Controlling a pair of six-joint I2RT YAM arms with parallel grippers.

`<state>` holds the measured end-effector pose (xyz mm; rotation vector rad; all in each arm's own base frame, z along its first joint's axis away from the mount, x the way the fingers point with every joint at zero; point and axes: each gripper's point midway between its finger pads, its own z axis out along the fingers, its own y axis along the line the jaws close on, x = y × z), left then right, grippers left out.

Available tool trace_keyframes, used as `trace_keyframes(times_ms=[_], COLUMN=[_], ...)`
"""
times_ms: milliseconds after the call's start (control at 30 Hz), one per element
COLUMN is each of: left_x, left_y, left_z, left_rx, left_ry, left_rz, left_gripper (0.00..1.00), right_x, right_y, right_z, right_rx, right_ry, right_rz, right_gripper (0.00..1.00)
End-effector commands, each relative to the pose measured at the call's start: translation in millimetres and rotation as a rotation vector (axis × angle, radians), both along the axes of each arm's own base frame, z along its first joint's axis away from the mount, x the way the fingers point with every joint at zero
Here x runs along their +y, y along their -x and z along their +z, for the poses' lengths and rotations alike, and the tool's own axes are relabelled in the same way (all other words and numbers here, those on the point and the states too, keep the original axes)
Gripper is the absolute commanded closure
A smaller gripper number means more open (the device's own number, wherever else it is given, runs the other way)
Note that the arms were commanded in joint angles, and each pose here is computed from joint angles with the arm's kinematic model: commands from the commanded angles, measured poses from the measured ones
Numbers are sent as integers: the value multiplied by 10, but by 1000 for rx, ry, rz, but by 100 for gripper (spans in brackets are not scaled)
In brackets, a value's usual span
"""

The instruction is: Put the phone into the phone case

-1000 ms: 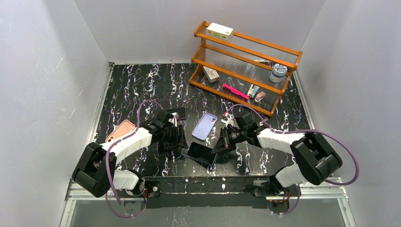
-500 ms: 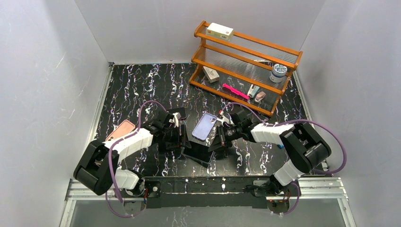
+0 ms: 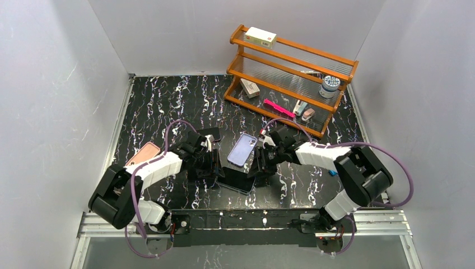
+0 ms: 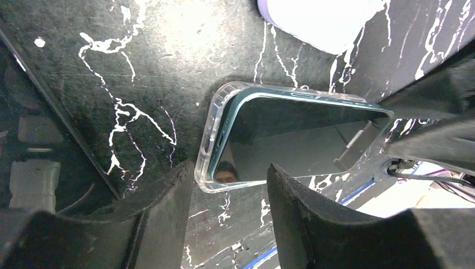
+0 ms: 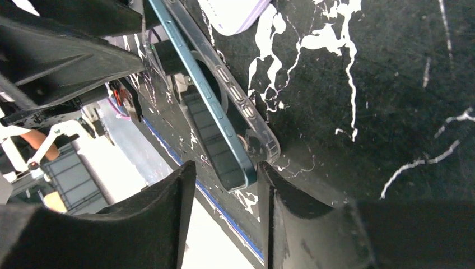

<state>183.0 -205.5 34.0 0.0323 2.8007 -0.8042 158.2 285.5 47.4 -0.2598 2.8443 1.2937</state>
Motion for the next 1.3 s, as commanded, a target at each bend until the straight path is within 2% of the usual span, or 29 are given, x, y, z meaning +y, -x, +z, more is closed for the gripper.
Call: trace_keyframes(times_ms=[0, 100, 233, 700, 867, 1267], left_x=[73, 74, 75, 37, 0, -90], left_y=[63, 64, 61, 69, 74, 116], left_z=[-89, -86, -73, -61, -44, -71], left_rx=[40, 37, 32, 34, 36, 67], left_ry=[-37, -37, -34, -13, 11, 74], left_rz=[4, 4, 4, -6, -11, 1], left_gripper=[53, 53, 53, 54, 57, 62], right_x=[-31, -90, -172, -92, 16, 82], right_y=[-114, -80, -38, 50, 120, 306], right_z=[296, 270, 203, 38, -12, -102], right_rx=[-98, -94, -89, -55, -50, -7], right_ry=[19, 44, 80, 96, 89, 102], right_rz=[-24, -33, -49, -59, -49, -134], right_gripper=[47, 49, 61, 65, 75, 84])
